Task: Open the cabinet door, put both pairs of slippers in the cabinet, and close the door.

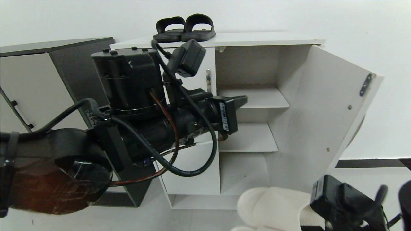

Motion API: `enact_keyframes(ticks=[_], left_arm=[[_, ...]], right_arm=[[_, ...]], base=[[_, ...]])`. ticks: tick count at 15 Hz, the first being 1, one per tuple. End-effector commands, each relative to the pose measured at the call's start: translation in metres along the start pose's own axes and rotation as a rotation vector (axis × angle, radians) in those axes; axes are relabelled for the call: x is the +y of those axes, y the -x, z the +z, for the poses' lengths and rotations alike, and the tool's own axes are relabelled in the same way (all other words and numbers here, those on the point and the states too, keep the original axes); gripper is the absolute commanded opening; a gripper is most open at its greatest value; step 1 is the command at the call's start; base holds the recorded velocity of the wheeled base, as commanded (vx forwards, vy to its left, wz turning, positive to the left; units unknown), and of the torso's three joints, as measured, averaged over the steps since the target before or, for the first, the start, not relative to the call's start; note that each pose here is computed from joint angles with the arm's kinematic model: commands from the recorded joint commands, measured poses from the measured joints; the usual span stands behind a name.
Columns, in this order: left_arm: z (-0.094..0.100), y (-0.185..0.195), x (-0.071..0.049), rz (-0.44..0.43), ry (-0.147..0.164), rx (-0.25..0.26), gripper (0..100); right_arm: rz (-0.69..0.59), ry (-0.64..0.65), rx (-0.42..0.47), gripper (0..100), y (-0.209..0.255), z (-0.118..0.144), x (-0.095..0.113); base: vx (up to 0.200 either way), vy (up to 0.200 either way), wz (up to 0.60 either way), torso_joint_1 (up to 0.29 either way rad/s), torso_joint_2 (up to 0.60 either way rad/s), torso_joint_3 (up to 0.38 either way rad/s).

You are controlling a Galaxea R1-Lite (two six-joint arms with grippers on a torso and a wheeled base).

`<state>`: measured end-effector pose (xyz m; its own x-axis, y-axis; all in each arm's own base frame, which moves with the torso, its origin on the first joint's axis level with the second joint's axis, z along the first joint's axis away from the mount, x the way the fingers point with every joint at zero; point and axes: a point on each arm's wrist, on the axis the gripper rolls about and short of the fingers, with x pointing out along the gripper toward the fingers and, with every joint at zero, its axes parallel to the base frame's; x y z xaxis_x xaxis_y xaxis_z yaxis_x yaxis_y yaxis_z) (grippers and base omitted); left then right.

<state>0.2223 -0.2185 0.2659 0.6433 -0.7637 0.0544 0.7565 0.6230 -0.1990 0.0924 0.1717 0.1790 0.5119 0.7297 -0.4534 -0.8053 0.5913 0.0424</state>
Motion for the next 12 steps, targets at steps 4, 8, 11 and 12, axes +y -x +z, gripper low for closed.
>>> enact_keyframes(ticks=[4,8,11,12], left_arm=[[-0.005,0.125,0.006,0.543,-0.021,-0.012,0],[-0.046,0.269,0.016,1.02,-0.072,-0.016,0],[-0.108,0.334,-0.007,1.31,-0.176,-0.062,0],[-0.128,0.344,-0.012,1.285,-0.183,-0.078,0]], right_arm=[[-0.366,-0.154,-0.105,0,-0.055,0.009,-0.011],[-0.499,-0.211,-0.104,0,-0.079,-0.003,-0.033],[-0.512,-0.204,-0.096,0,-0.076,-0.011,-0.034],[-0.513,-0.206,-0.098,0,-0.076,-0.011,-0.034]], base=[[0.0,0.0,0.0,0.0,0.0,0.0],[0.0,0.0,0.0,0.0,0.0,0.0],[0.0,0.0,0.0,0.0,0.0,0.0],[0.0,0.0,0.0,0.0,0.0,0.0]])
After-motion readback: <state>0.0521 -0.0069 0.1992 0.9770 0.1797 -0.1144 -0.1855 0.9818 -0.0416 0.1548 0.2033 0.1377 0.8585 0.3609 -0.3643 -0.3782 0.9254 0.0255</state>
